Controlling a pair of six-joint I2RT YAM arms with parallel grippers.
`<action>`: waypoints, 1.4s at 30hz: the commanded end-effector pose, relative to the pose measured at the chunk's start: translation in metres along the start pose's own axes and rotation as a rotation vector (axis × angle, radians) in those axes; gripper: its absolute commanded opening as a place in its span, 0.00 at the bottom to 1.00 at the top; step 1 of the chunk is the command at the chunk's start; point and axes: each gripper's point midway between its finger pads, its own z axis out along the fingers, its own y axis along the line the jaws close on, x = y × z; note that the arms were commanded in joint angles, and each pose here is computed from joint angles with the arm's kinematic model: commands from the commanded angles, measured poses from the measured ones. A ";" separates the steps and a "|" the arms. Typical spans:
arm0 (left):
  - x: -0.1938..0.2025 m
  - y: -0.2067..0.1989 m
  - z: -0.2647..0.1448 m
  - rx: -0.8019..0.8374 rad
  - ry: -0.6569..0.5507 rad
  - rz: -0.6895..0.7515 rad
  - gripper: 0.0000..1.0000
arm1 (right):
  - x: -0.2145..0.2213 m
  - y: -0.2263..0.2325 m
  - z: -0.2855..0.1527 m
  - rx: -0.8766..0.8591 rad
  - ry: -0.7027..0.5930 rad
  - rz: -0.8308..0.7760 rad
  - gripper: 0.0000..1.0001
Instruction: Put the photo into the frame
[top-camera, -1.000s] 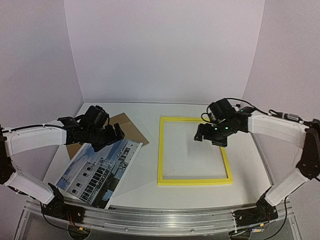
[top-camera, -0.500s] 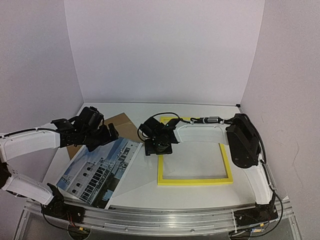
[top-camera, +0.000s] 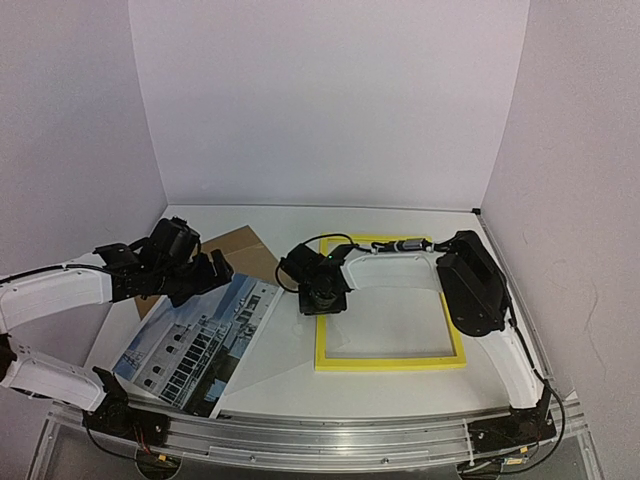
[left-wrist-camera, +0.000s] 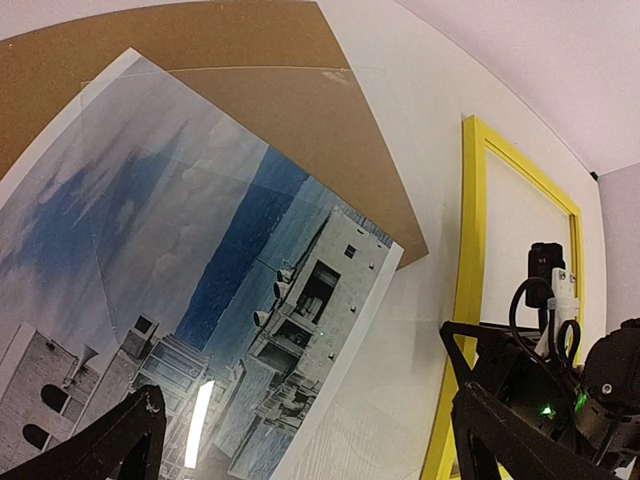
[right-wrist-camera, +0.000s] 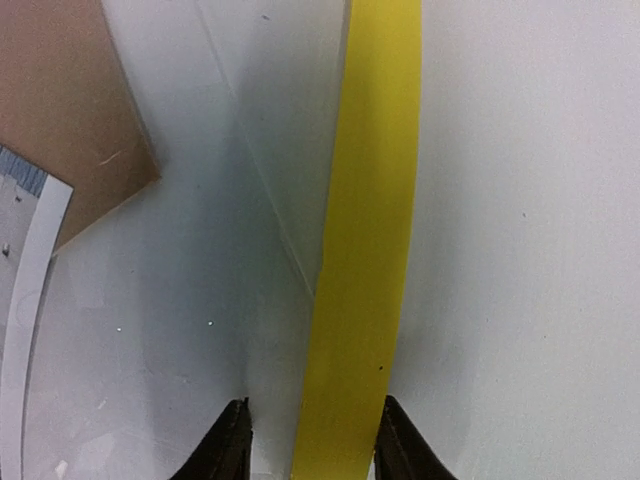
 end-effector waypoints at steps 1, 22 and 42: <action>-0.007 -0.006 -0.002 0.028 -0.027 -0.014 1.00 | 0.001 -0.003 0.002 0.025 0.006 0.036 0.22; -0.003 -0.069 0.014 0.352 -0.003 -0.020 1.00 | -0.131 0.034 -0.297 -0.715 -0.287 0.266 0.00; 0.024 -0.217 0.075 0.798 0.211 0.159 0.99 | -0.127 0.057 -0.449 -1.508 -0.184 0.380 0.00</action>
